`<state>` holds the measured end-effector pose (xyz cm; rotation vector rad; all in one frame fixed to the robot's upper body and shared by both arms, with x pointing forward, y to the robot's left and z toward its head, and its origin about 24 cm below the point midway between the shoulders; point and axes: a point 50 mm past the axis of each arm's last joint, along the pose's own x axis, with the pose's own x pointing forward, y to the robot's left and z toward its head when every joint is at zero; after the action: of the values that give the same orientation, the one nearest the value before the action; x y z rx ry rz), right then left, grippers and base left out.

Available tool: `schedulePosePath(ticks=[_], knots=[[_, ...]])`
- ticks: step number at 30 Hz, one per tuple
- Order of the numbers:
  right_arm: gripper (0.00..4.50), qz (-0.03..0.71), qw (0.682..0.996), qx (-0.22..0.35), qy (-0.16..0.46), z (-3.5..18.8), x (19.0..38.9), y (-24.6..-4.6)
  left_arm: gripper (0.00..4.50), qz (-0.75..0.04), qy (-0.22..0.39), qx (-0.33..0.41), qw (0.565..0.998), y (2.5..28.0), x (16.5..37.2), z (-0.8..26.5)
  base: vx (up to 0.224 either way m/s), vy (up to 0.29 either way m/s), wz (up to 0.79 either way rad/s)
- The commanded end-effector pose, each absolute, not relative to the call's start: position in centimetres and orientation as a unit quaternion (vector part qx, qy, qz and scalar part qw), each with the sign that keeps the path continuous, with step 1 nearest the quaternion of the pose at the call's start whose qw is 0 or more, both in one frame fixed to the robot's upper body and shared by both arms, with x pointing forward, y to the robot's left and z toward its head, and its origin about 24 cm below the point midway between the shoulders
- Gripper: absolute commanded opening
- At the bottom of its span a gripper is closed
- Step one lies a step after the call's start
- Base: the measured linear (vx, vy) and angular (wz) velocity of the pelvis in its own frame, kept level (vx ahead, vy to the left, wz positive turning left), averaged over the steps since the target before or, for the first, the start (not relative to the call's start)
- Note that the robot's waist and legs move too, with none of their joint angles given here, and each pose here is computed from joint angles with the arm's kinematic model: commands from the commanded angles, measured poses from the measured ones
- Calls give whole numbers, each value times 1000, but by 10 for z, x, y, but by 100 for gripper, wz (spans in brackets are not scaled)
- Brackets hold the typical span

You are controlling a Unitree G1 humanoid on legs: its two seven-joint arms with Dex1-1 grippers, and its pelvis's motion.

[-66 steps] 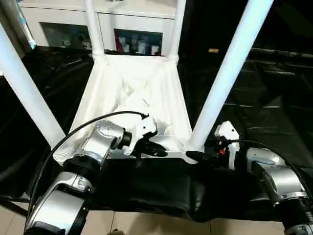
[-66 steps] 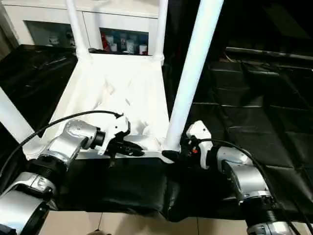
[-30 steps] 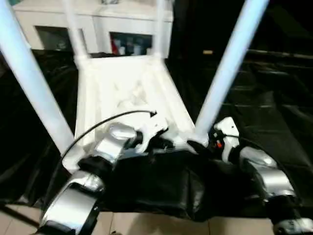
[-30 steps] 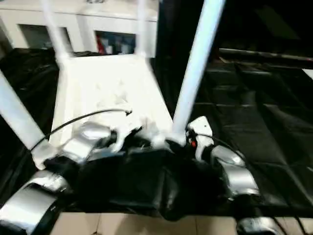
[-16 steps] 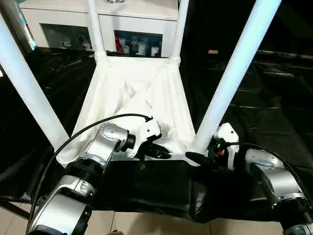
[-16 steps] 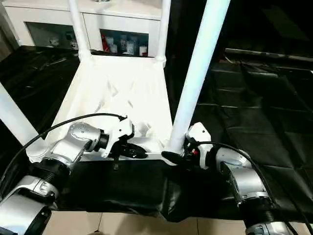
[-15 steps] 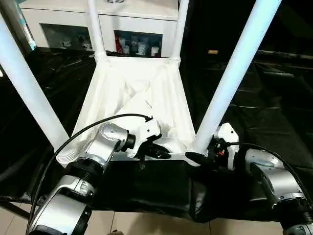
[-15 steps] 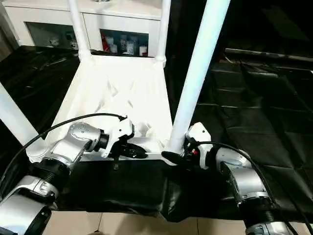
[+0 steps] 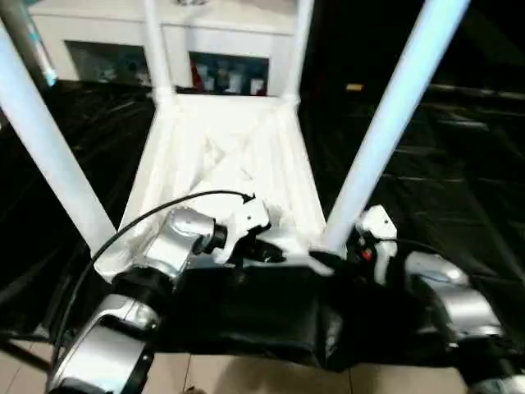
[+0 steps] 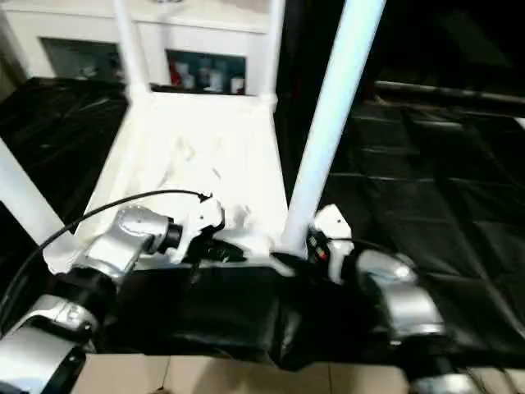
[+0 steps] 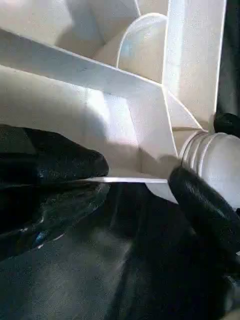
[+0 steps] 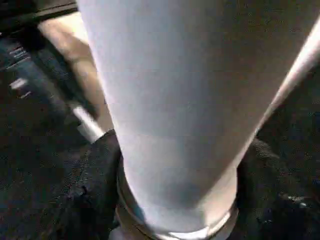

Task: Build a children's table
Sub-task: Rotate leg to tighten

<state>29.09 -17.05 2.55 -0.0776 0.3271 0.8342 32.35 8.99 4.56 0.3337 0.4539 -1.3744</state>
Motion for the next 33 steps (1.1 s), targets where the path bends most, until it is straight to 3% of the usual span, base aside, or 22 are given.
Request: schedulePosePath(ticks=[1, 3, 7, 8, 10, 13, 14, 16, 18, 20, 25, 33], knots=[[275, 334, 920, -35, 201, 9, 293, -178, 0, -626, 197, 117, 745, 74, 321, 40, 0, 0, 0], [274, 229, 953, 7, 199, 3, 304, -172, 0, -568, 198, 122, 790, 60, 332, 40, 0, 0, 0], [274, 158, 966, 39, 200, 0, 312, -161, 0, -520, 195, 112, 824, 45, 339, 42, 0, 0, 0], [274, 126, 969, 56, 205, -1, 317, -150, 0, -501, 191, 108, 837, 35, 341, 44, 0, 0, 0], [274, 120, 970, 57, 205, 0, 320, -142, 0, -496, 189, 107, 840, 30, 341, 45, 0, 0, 0], [274, 162, 967, 11, 197, 2, 322, -122, 0, -490, 181, 111, 845, 24, 342, 47, 0, 0, 0], [329, 176, 966, -4, 190, 3, 322, -115, 0, -491, 176, 108, 847, 22, 342, 47, 0, 0, 0], [343, 180, 967, 22, 179, 7, 323, -112, 0, -497, 176, 112, 843, 24, 342, 46, 0, 0, 0], [349, 190, 966, 27, 172, 9, 324, -113, 0, -503, 175, 112, 839, 27, 341, 46, 0, 0, 0], [387, 204, 965, 15, 165, 11, 324, -116, 0, -510, 173, 111, 835, 30, 341, 46, 0, 0, 0], [395, 265, 952, -24, 149, 17, 319, -133, 0, -545, 170, 115, 813, 41, 338, 45, 0, 0, 0], [395, 384, 910, -73, 137, 31, 298, -175, 0, -661, 170, 107, 723, 70, 320, 45, 0, 0, 0]])
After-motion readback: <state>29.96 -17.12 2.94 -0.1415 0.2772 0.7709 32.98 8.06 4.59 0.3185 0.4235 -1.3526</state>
